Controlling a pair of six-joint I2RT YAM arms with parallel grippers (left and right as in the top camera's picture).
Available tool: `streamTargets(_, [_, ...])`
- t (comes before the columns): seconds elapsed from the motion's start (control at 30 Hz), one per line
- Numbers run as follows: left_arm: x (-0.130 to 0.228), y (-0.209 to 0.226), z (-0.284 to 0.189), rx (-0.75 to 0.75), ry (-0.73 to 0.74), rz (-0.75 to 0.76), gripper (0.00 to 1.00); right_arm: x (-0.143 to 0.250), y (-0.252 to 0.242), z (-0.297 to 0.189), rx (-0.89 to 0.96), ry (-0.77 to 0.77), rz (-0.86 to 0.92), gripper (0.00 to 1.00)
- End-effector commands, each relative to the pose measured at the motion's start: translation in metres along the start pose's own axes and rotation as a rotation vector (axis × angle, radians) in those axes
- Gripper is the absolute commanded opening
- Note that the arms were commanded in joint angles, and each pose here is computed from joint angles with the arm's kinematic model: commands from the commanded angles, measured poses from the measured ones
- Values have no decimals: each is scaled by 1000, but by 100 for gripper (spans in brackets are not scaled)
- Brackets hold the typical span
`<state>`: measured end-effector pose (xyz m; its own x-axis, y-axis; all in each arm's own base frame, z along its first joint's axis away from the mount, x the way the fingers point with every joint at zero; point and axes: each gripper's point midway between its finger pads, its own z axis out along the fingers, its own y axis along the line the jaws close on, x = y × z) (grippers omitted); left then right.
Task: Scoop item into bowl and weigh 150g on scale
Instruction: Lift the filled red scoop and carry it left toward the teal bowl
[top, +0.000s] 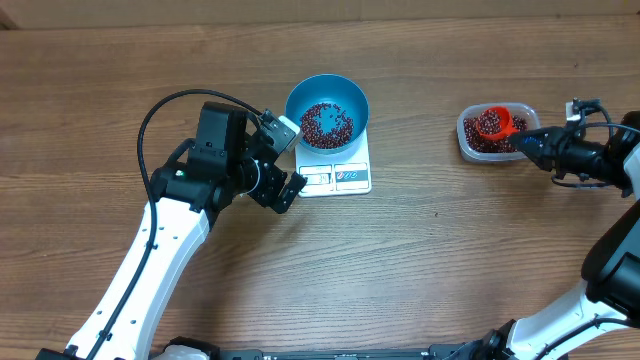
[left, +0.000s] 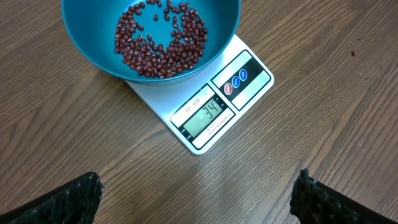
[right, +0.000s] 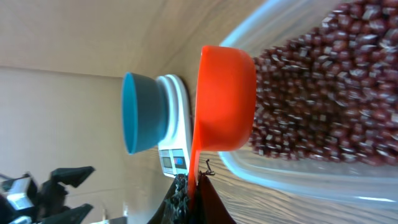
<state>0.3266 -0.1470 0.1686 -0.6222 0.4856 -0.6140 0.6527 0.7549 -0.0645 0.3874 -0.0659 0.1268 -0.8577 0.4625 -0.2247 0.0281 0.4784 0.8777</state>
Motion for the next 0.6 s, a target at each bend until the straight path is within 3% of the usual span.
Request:
streamTargets(0.0, [-3, -6, -4, 17, -18, 32, 100, -3, 15, -2, -96, -22, 1, 4])
streamTargets(0.33, [-3, -6, -4, 17, -18, 32, 100, -7, 48, 1, -271, -36, -25, 4])
streamTargets(0.57, [-3, -6, -4, 17, -18, 32, 100, 5, 67, 28, -305, 38, -67, 4])
